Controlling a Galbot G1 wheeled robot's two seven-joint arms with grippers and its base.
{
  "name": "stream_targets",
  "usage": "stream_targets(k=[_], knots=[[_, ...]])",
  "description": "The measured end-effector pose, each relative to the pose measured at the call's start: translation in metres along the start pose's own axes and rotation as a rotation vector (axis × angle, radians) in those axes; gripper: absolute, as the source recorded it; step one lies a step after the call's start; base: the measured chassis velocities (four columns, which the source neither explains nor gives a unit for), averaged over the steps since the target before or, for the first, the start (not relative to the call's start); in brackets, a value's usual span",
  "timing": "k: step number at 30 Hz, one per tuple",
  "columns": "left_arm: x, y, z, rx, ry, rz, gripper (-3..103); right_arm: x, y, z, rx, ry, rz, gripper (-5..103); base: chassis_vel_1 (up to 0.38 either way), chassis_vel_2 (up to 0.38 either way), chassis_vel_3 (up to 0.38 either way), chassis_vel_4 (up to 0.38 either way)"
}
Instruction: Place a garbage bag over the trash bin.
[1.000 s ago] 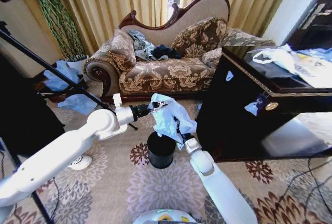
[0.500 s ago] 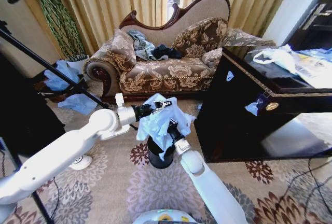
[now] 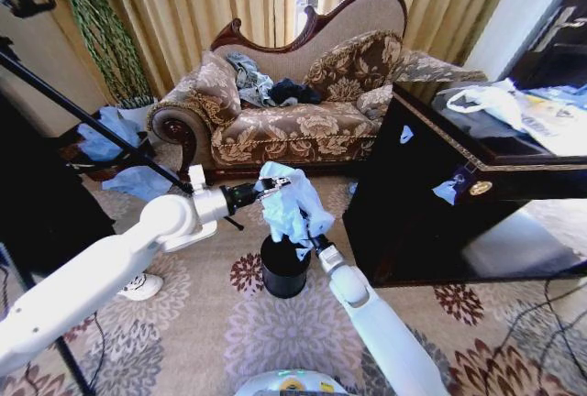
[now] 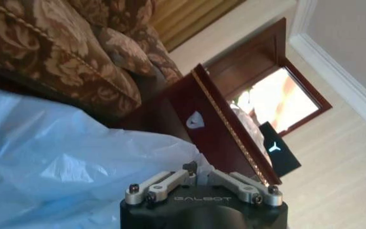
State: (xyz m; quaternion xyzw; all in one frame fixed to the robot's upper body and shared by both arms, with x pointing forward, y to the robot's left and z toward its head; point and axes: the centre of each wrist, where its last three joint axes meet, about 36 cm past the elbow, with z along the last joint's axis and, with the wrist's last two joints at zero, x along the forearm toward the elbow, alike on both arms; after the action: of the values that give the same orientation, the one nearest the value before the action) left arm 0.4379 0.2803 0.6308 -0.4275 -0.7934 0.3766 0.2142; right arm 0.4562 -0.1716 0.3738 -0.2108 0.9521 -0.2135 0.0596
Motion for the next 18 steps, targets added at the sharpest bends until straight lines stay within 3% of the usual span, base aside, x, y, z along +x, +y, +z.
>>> stream_targets(k=[8, 13, 18], knots=[[0.005, 0.015, 0.0, 0.005, -0.045, -0.024, 0, 0.038, -0.044, 0.003, 0.097, 0.05, -0.012, 0, 0.0, 0.0, 0.0, 0.0], [-0.001, 0.026, 0.022, 0.038, -0.041, -0.024, 0, 0.081, -0.077, -0.007, 0.16, 0.074, -0.008, 0, 0.0, 0.0, 0.0, 0.0], [-0.007, 0.03, 0.042, 0.058, -0.013, -0.018, 0, 0.109, -0.075, -0.017, 0.131, 0.076, -0.025, 0, 0.0, 0.0, 0.0, 0.0]])
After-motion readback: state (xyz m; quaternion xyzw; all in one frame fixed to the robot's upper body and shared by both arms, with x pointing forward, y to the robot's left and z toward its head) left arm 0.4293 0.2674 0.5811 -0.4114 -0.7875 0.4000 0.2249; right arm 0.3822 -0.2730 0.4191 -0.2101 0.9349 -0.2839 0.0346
